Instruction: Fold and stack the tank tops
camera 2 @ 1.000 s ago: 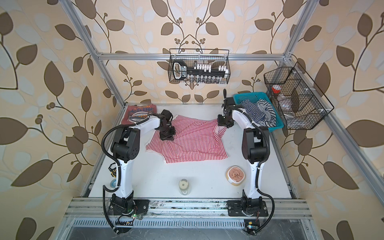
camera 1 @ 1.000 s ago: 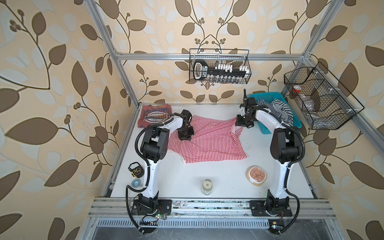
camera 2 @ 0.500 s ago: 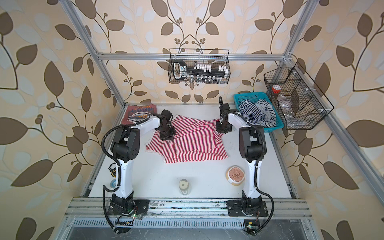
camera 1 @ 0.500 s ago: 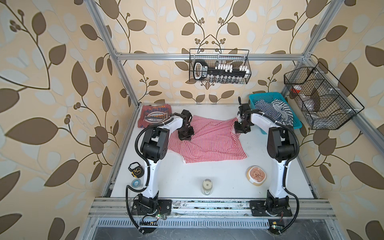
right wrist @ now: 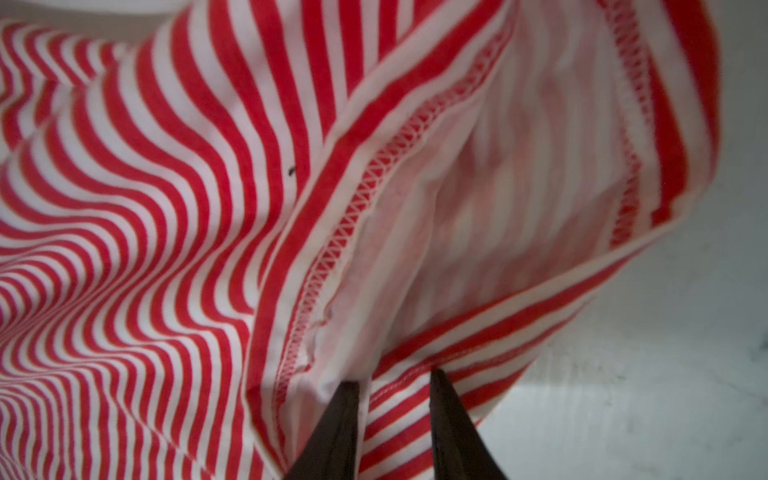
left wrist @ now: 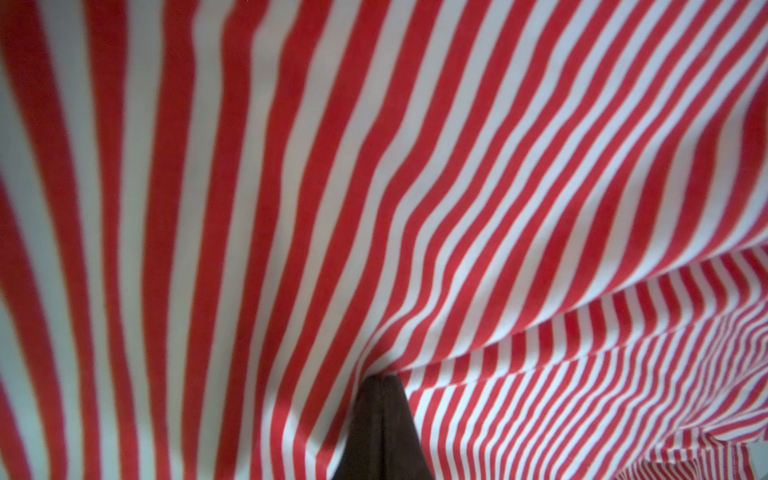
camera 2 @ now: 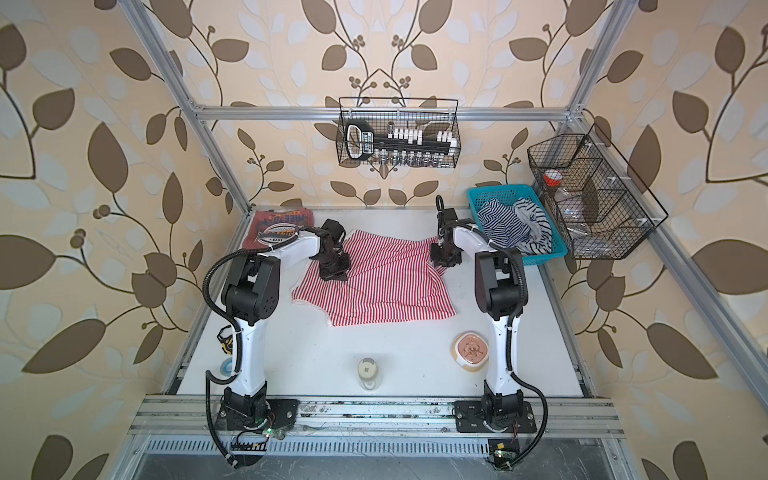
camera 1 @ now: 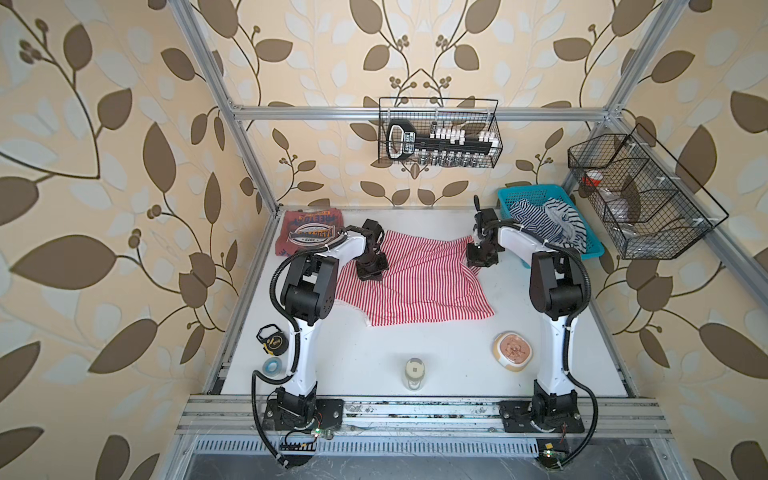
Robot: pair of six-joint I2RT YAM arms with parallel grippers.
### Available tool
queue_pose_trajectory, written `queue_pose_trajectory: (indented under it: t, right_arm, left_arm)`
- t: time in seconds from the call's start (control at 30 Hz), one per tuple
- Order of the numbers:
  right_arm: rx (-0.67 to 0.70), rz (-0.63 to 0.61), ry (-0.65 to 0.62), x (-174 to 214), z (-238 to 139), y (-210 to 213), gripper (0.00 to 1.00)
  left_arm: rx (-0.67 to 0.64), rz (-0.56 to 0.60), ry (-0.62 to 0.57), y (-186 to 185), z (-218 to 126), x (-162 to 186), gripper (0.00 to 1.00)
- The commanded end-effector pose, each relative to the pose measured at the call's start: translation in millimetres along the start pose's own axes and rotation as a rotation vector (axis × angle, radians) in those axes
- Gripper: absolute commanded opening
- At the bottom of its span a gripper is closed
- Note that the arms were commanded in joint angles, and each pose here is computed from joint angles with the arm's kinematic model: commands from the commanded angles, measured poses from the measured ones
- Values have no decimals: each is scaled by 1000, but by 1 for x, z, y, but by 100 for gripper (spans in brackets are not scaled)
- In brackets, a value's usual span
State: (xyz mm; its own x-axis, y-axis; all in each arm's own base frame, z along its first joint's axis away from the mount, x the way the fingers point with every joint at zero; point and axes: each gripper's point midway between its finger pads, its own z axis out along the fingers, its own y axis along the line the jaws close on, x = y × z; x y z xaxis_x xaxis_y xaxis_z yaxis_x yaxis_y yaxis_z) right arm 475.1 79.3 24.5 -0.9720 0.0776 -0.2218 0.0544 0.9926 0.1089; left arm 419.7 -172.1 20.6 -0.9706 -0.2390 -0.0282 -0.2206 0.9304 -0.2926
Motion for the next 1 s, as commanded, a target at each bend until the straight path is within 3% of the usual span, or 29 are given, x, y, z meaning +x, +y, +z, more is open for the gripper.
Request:
queue_pose_trajectory:
  t: [0.0, 0.07, 0.13, 0.43, 0.67, 0.83, 0.97]
  right_arm:
    - [15, 5, 33, 4, 8, 0, 16]
    - [34, 3, 35, 6, 6, -5, 5]
    - [43, 10, 27, 6, 1, -10, 1]
    - [67, 47, -17, 6, -29, -41, 0]
    - [34, 69, -20, 13, -30, -43, 0]
    - [4, 48, -45, 3, -29, -19, 18]
    - [-8, 41, -51, -6, -26, -7, 23]
  left_arm:
    - [-162, -52, 98, 51, 47, 20, 0]
    - [-168, -53, 98, 53, 47, 21, 0]
    - [-173, -54, 97, 54, 48, 20, 0]
    - [-190, -67, 111, 59, 54, 24, 0]
    - [-183, -71, 117, 59, 57, 25, 0]
    - [-178, -70, 115, 58, 56, 24, 0]
    - [-176, -70, 114, 57, 55, 24, 0]
